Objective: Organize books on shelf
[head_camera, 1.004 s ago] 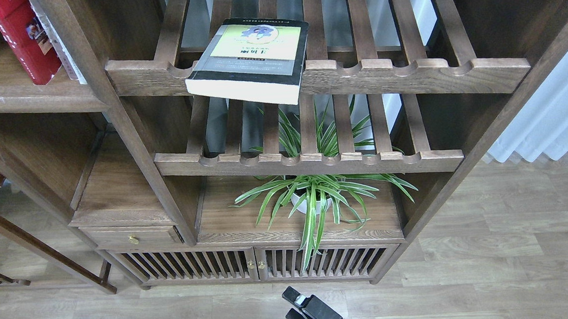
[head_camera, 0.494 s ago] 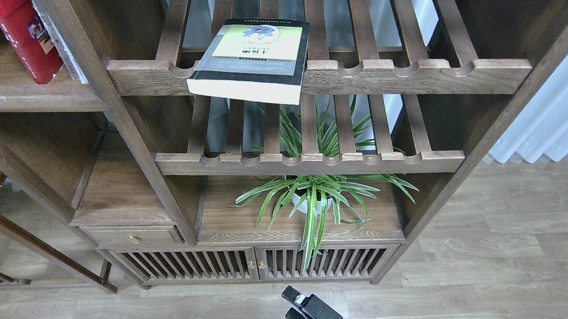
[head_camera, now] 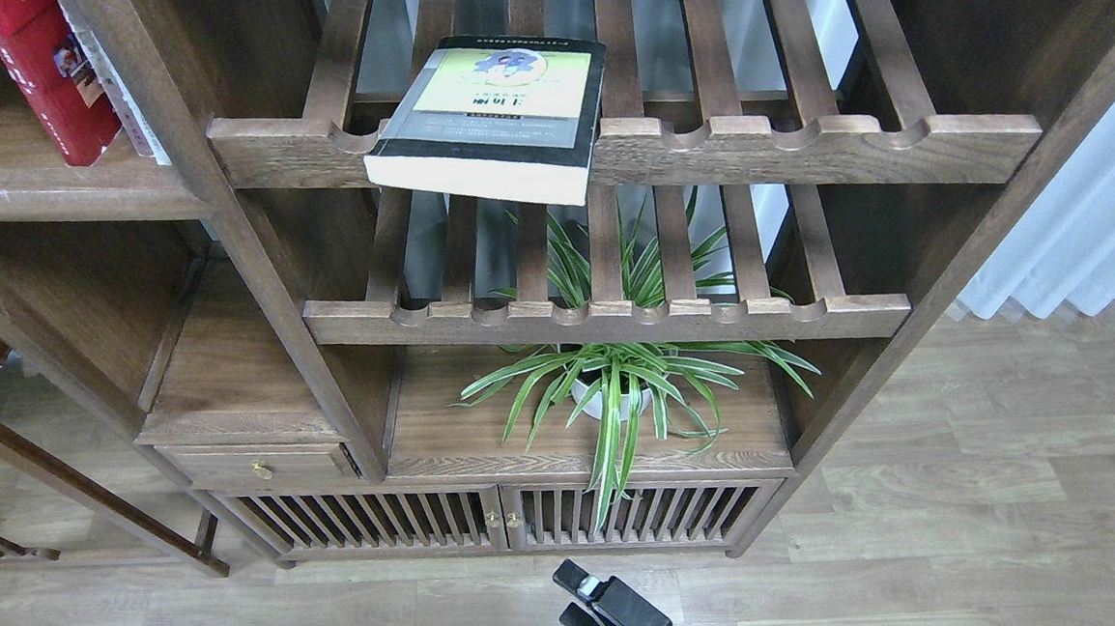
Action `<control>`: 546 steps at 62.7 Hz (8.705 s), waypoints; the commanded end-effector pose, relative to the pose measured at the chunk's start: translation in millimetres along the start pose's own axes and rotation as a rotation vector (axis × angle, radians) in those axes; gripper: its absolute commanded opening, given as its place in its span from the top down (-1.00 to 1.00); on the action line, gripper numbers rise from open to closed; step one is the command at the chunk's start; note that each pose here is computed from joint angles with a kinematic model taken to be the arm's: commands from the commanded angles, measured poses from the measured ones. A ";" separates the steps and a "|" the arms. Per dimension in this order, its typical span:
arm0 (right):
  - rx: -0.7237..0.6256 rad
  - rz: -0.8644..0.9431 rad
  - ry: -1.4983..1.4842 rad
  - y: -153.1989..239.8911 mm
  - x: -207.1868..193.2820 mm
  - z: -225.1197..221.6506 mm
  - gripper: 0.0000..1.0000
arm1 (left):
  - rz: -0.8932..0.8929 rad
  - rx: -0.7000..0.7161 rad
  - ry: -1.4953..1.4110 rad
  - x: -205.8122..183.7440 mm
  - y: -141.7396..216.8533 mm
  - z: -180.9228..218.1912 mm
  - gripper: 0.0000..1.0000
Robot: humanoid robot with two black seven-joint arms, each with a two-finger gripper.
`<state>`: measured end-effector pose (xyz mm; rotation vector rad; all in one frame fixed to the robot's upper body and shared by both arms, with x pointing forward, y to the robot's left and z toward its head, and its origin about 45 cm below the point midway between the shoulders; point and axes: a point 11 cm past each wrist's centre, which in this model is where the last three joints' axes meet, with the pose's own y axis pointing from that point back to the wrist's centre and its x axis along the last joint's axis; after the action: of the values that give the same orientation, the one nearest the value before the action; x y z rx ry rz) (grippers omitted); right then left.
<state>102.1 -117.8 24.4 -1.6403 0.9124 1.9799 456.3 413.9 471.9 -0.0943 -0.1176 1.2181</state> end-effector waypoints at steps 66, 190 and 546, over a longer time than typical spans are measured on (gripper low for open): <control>0.017 -0.022 -0.006 -7.6 -5.8 -3.6 -0.99 | 0.036 -0.099 0.233 5.7 128.2 -40.8 -0.81; 0.060 -0.526 0.475 -123.3 -261.1 -78.7 -0.97 | 0.310 0.200 0.639 -19.6 260.0 -233.8 -0.99; -0.115 -0.277 0.076 -28.0 -88.2 25.0 0.80 | -0.126 0.553 1.540 -305.9 228.0 -335.3 0.86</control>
<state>122.2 -71.4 106.0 -1.8069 0.5657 1.8239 185.2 199.3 95.9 -0.4949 1.5185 0.7421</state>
